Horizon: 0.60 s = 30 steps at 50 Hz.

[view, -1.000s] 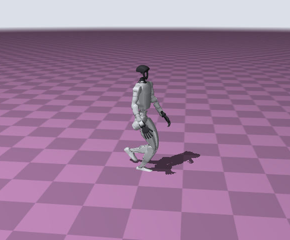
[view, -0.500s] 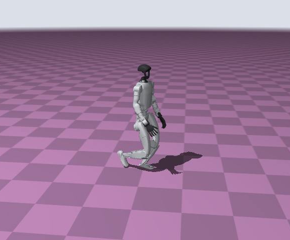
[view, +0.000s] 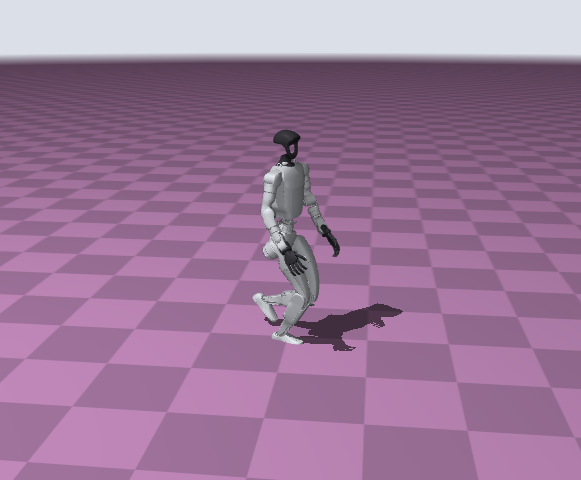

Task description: Walk

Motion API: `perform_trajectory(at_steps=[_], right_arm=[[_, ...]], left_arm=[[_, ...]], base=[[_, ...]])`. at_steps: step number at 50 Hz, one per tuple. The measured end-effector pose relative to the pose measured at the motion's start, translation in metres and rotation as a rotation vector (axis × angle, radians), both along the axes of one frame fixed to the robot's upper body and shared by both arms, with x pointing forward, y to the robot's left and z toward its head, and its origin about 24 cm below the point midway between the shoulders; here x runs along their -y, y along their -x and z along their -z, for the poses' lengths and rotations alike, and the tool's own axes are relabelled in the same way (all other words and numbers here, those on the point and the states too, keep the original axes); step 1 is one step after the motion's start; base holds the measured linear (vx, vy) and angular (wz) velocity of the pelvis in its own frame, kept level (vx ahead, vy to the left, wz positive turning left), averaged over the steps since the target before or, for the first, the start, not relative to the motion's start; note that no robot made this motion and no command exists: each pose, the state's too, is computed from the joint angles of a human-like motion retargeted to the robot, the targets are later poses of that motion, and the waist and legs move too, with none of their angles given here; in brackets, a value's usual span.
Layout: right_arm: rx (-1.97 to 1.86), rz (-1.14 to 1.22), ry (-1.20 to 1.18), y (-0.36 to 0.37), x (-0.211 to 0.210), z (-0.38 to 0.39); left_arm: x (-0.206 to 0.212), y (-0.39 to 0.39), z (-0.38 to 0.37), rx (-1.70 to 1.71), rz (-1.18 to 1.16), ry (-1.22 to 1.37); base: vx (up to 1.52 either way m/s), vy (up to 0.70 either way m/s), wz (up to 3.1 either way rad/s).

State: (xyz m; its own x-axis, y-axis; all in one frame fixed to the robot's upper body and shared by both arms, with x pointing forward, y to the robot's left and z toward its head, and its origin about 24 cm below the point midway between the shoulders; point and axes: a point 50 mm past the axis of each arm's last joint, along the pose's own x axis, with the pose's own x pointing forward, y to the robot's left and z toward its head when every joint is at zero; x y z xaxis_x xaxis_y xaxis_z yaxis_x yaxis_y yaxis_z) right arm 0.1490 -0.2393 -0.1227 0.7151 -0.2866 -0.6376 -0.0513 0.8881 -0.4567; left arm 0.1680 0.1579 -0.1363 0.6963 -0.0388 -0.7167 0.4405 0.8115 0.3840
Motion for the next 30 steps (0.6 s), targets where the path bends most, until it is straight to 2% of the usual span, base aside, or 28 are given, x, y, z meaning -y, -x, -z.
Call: perform_trajectory(at_steps=[10,17,23,30], right_arm=[[0.471,-0.071,-0.060,-0.096,-0.020,-0.079],[0.318,-0.104,-0.059,-0.073,-0.029,-0.049],[-0.041,-0.081,-0.107,-0.003,-0.034,0.009],[-0.217,0.005,-0.061,0.049,-0.009,0.027]], left_arm=[[-0.027,0.102,0.030,-0.271,-0.142,-0.030],[-0.031,0.116,0.033,-0.315,-0.204,-0.045],[-0.026,0.039,0.014,-0.078,-0.209,-0.033],[-0.023,-0.083,-0.058,0.361,-0.272,0.050]], base=[[0.01,0.01,0.05],[0.01,0.05,0.24],[-0.02,0.04,0.24],[0.02,0.01,-0.21]])
